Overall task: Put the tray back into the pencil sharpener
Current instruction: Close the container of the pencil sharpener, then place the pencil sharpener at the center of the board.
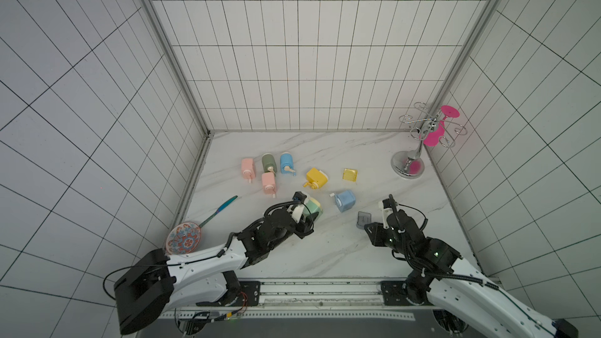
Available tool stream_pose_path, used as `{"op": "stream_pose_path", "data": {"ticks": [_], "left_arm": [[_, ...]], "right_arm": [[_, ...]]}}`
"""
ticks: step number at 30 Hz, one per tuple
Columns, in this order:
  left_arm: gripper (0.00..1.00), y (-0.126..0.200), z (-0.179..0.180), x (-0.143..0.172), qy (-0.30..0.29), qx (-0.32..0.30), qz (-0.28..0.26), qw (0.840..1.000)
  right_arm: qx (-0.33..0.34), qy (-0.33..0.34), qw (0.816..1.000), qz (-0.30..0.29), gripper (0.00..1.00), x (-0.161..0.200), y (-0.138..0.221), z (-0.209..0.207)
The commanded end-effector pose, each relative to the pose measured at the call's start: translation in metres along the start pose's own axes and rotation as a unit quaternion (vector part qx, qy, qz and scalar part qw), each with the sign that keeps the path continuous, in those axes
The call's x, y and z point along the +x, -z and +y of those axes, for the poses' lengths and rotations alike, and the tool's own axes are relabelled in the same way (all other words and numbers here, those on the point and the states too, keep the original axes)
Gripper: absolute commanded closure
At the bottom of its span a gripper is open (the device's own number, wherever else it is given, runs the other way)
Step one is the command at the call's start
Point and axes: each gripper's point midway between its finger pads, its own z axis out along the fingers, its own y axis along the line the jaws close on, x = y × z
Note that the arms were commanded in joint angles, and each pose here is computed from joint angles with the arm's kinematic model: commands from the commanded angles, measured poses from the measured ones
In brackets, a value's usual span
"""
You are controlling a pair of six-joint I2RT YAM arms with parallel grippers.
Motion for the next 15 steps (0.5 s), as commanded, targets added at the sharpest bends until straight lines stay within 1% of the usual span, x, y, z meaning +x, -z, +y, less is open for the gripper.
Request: {"op": "stream_pose_path", "data": {"ticks": [1,3,5,10,13,15], "left_arm": [[1.00,0.001,0.054,-0.016,0.095,-0.119,-0.005,0.988],[1.00,-0.004,0.066,-0.020,0.106,-0.143,0.003,0.984],[1.00,-0.013,0.073,-0.020,0.102,-0.164,0.012,0.981],[1.00,-0.044,0.087,-0.014,0.100,-0.221,0.042,0.969],[1.00,-0.062,0.096,-0.011,0.109,-0.245,0.055,0.962],[1.00,-0.071,0.100,-0.011,0.107,-0.257,0.052,0.959]], "right_arm": [[0.006,0.005,1.000,-0.021,0.74,-0.017,0.008,0.004],[0.005,0.008,1.000,-0.020,0.75,-0.017,0.008,0.004],[0.004,0.008,1.000,-0.020,0.75,-0.018,0.007,0.005],[0.004,0.013,1.000,-0.016,0.75,-0.018,0.004,0.007],[0.005,0.016,1.000,-0.014,0.75,-0.019,0.003,0.007],[0.005,0.016,1.000,-0.014,0.75,-0.020,0.002,0.008]]}}
